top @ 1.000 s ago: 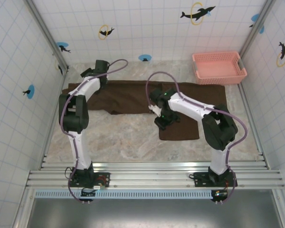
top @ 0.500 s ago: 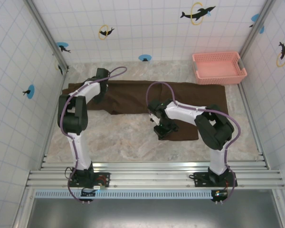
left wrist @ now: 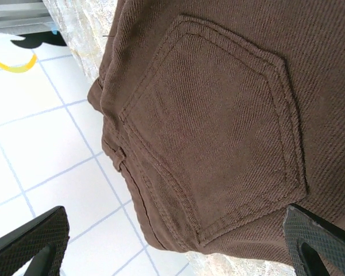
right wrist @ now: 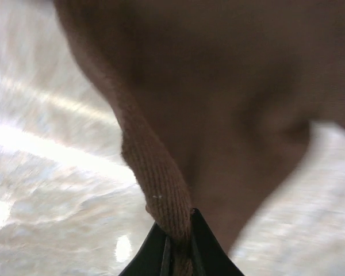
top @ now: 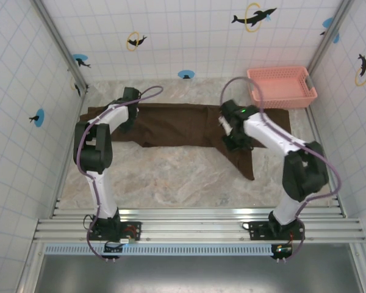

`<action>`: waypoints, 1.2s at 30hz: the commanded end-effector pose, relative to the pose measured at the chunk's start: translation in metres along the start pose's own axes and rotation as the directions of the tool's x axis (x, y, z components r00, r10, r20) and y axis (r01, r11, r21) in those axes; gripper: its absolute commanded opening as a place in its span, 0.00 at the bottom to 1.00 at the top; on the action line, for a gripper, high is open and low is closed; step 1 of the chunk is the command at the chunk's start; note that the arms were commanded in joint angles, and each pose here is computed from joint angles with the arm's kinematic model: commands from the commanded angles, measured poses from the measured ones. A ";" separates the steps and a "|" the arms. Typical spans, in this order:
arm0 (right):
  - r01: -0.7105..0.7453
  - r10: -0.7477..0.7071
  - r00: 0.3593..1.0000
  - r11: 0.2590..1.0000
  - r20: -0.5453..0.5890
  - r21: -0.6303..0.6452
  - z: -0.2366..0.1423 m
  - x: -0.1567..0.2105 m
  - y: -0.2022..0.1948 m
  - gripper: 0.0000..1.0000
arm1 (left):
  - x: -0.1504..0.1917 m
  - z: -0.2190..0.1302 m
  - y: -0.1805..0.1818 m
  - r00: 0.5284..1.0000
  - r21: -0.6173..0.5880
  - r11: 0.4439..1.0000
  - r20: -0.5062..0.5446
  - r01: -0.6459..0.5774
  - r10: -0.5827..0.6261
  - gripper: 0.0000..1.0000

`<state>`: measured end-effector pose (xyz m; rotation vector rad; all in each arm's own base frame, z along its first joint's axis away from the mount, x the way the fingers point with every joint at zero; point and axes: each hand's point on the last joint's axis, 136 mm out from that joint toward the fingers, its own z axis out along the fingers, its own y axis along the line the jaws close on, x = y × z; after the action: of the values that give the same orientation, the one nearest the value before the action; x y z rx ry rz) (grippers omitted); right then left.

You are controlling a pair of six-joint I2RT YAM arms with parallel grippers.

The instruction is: Roll up the long pants

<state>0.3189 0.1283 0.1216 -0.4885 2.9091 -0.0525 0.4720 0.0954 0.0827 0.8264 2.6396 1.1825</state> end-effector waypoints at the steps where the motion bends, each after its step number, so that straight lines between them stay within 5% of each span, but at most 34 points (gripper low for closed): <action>1: -0.072 0.066 0.997 0.989 0.051 0.132 -0.031 -0.010 -0.070 0.08 | 0.008 -0.003 0.012 1.000 -0.004 1.000 0.011 -0.002 0.002 0.97; 9: -0.238 0.225 0.971 0.942 0.082 0.237 -0.009 -0.064 -0.185 0.08 | 0.018 0.009 0.020 1.000 0.009 1.000 -0.010 0.017 -0.017 0.97; 21: -0.230 0.272 0.962 0.866 -0.032 0.445 0.046 -0.096 -0.292 0.11 | 0.028 0.035 0.034 0.998 0.018 0.999 -0.052 0.034 -0.033 0.97; 22: -0.237 0.285 0.958 0.858 -0.039 0.455 0.049 -0.096 -0.299 0.13 | 0.029 0.037 0.036 0.998 0.017 0.999 -0.055 0.040 -0.039 0.97; 24: -0.248 0.305 0.951 0.850 -0.050 0.465 0.056 -0.095 -0.306 0.37 | 0.029 0.040 0.038 0.997 0.017 0.999 -0.062 0.039 -0.038 0.97; 28: -0.268 0.334 0.941 0.822 -0.046 0.502 0.058 -0.093 -0.314 0.62 | 0.032 0.051 0.039 0.996 0.009 0.999 -0.089 0.034 -0.033 0.97; 36: -0.367 0.390 0.920 0.838 0.026 0.403 0.004 -0.081 -0.288 0.70 | 0.034 0.063 0.055 0.992 -0.015 0.998 -0.112 0.061 -0.062 0.97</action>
<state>0.5059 -0.1314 0.1032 0.0984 2.9177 -0.6988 0.4816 0.1748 0.0737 0.7031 2.7332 1.2216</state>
